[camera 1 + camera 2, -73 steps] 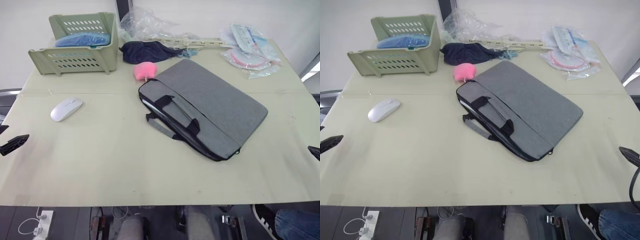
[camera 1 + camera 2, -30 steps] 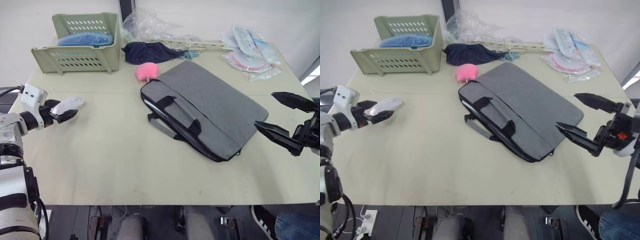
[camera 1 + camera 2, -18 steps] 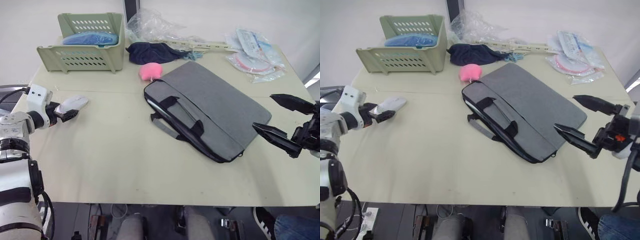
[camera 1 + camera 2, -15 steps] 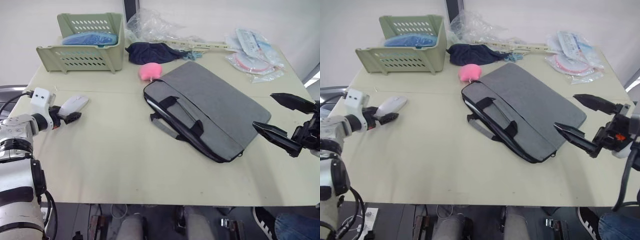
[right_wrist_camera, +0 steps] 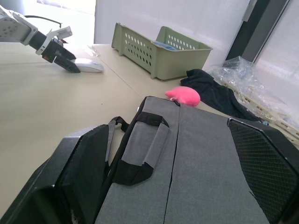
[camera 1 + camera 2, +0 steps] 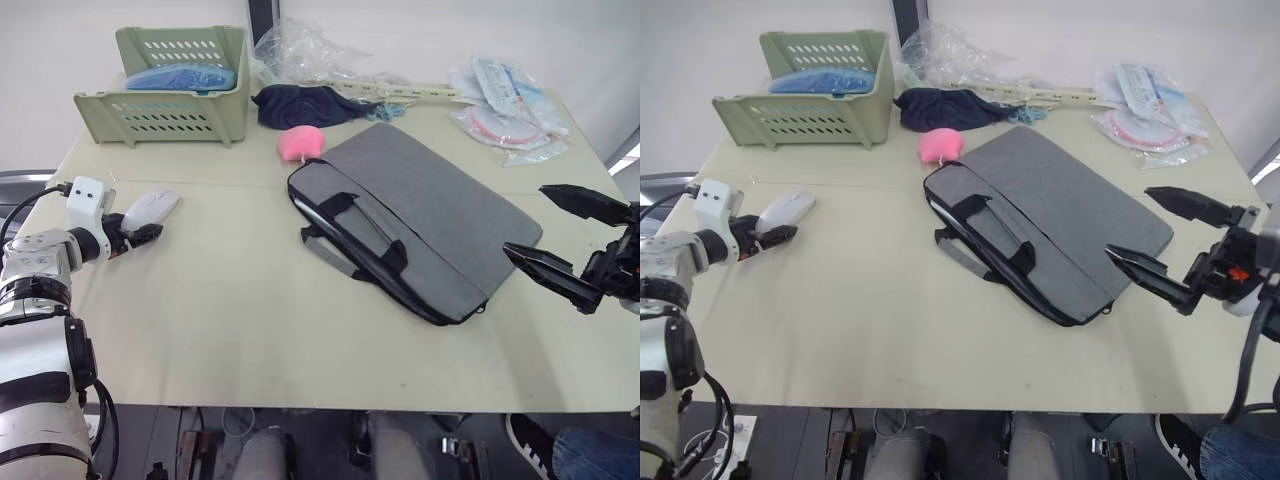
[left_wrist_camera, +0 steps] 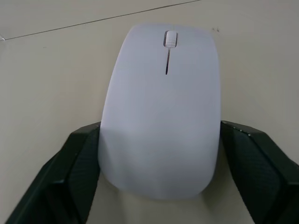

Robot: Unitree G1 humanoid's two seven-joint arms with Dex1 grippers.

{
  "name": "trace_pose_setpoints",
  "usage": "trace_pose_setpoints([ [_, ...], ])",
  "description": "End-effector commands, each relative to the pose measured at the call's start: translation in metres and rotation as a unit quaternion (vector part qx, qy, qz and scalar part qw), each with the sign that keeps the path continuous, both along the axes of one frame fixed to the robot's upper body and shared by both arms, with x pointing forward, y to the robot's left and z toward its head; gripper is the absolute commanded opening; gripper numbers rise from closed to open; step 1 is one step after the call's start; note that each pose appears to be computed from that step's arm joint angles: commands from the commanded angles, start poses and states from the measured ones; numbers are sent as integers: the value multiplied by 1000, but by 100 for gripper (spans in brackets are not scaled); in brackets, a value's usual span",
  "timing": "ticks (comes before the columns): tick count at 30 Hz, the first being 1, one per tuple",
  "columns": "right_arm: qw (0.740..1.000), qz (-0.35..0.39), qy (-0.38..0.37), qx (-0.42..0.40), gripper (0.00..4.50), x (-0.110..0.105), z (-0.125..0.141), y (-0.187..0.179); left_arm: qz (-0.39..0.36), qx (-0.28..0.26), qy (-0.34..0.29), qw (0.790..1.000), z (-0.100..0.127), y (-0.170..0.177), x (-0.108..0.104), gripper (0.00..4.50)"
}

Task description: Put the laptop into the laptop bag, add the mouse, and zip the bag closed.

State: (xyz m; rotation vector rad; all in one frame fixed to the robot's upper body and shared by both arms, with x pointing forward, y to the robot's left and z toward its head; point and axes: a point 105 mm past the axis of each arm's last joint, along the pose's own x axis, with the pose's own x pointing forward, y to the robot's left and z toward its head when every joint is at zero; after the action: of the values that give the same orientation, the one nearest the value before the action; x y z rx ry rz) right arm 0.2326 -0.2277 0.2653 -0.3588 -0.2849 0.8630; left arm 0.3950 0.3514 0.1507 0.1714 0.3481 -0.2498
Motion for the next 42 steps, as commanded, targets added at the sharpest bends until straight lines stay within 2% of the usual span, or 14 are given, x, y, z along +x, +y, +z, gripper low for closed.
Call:
trace_pose_setpoints([
  [1, 1000, 2, -25, -4, 450, -3, 9, 2, 1, 5, -16, 1000, 11, 2, 2, 278],
  [6, 1000, 3, -25, -4, 450, -2, 8, 2, -7, 5, -19, 1000, 13, 2, 0, 278],
  [12, 1000, 5, -26, -6, 450, -2, 8, 3, -54, -5, -27, 998, 19, -1, -7, 278],
  [16, 1000, 5, -19, -8, 450, 0, 3, 5, -125, -23, -34, 991, 21, -12, -17, 278],
  [20, 1000, -2, 25, -17, 450, 5, -9, 9, -216, -23, -41, 975, 24, -30, -33, 278],
  [22, 998, -4, 59, -31, 450, 11, -20, 14, -248, -22, -56, 967, 31, -38, -45, 278],
  [26, 995, -67, 47, -53, 450, 28, -31, 27, -287, -19, -75, 955, 44, -52, -73, 278],
  [30, 995, -38, 69, -54, 450, 33, -39, 51, -316, -11, -77, 946, 49, -72, -94, 278],
  [32, 994, -40, 87, -60, 450, 45, -48, 60, -332, -14, -85, 939, 55, -86, -103, 278],
  [35, 989, -101, 90, -54, 450, 67, -54, 64, -343, -20, -87, 935, 58, -100, -110, 278],
  [38, 989, -114, 84, -45, 450, 78, -57, 81, -349, -16, -82, 933, 54, -108, -114, 278],
  [42, 988, -116, 71, -73, 450, 89, -69, 101, -353, -26, -87, 931, 55, -118, -116, 278],
])
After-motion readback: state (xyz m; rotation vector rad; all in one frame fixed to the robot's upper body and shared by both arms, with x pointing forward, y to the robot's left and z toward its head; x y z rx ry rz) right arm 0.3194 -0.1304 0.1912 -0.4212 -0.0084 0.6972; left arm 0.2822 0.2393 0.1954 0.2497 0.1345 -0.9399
